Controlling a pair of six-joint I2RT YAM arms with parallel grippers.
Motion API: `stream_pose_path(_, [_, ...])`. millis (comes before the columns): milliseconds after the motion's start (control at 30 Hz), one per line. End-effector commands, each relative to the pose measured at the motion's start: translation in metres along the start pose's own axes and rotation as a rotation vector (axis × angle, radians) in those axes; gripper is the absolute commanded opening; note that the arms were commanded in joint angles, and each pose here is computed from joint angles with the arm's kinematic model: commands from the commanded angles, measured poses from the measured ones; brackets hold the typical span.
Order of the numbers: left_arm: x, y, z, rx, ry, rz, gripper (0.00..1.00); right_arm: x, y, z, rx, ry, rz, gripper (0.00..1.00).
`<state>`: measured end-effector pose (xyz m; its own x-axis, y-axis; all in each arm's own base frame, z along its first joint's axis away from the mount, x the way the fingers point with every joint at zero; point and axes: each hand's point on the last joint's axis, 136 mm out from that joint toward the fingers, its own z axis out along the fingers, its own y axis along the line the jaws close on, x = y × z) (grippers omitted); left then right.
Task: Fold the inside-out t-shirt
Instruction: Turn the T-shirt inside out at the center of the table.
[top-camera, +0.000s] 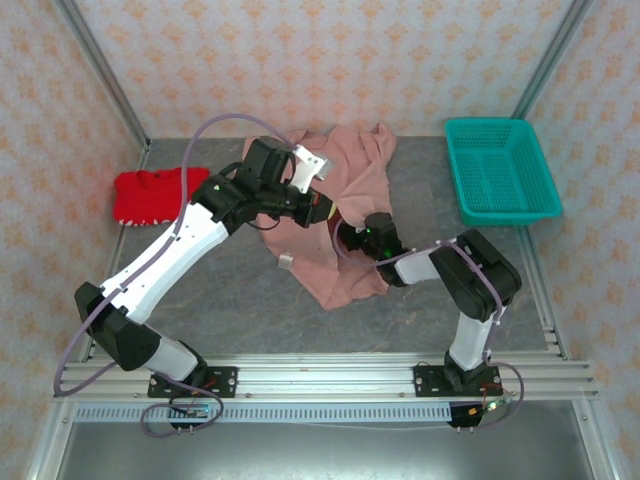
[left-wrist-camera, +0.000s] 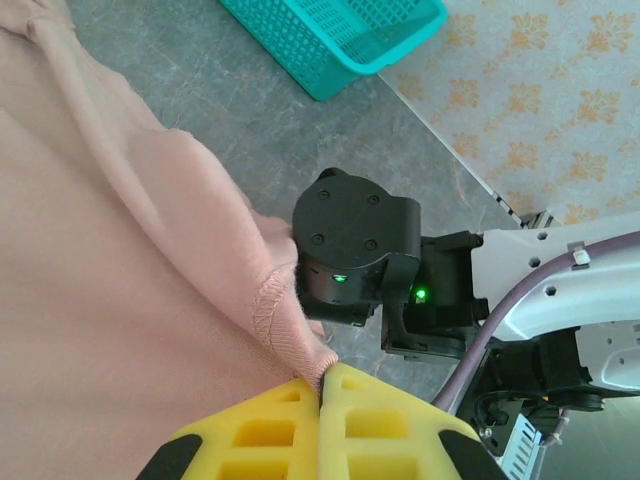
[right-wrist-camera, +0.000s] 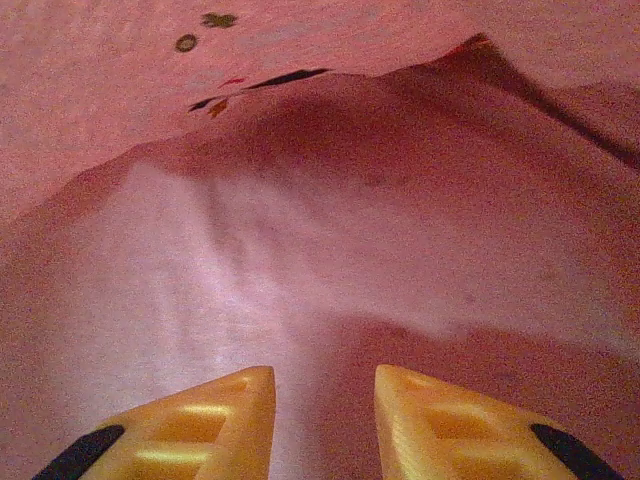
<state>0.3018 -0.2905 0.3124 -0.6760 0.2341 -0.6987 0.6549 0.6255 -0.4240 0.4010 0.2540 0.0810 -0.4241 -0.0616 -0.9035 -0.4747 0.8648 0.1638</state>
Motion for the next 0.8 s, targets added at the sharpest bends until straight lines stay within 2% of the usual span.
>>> stream_pose_path(0, [-0.01,-0.018,-0.006,0.068,-0.04,0.033,0.0,-0.01,0.005,0.008,0.033,0.011,0.017,0.36])
stream_pose_path(100, [-0.033,-0.039,-0.011,0.094,-0.11,0.006,0.0,-0.006,0.013,0.018,0.115,0.064,-0.054,0.38])
stream_pose_path(233, [-0.048,-0.061,-0.017,0.07,-0.136,0.018,0.0,0.0,0.02,0.021,0.169,0.036,-0.098,0.39])
stream_pose_path(367, [-0.054,-0.065,-0.021,0.04,-0.154,0.007,0.0,0.001,0.029,0.022,0.201,0.025,-0.15,0.42])
stream_pose_path(500, [-0.046,-0.067,-0.022,0.033,-0.136,0.021,0.0,-0.002,0.027,0.027,0.226,0.048,-0.134,0.45])
stream_pose_path(600, [-0.037,-0.069,-0.027,0.035,-0.13,0.03,0.0,-0.013,0.021,0.031,0.216,0.052,-0.046,0.48])
stream_pose_path(700, [-0.032,-0.075,-0.039,0.055,-0.153,0.035,0.0,-0.019,0.0,0.04,0.239,0.101,0.054,0.52])
stream_pose_path(767, [-0.035,-0.085,-0.049,0.104,-0.193,0.041,0.0,-0.027,-0.005,0.049,0.269,0.136,0.054,0.54])
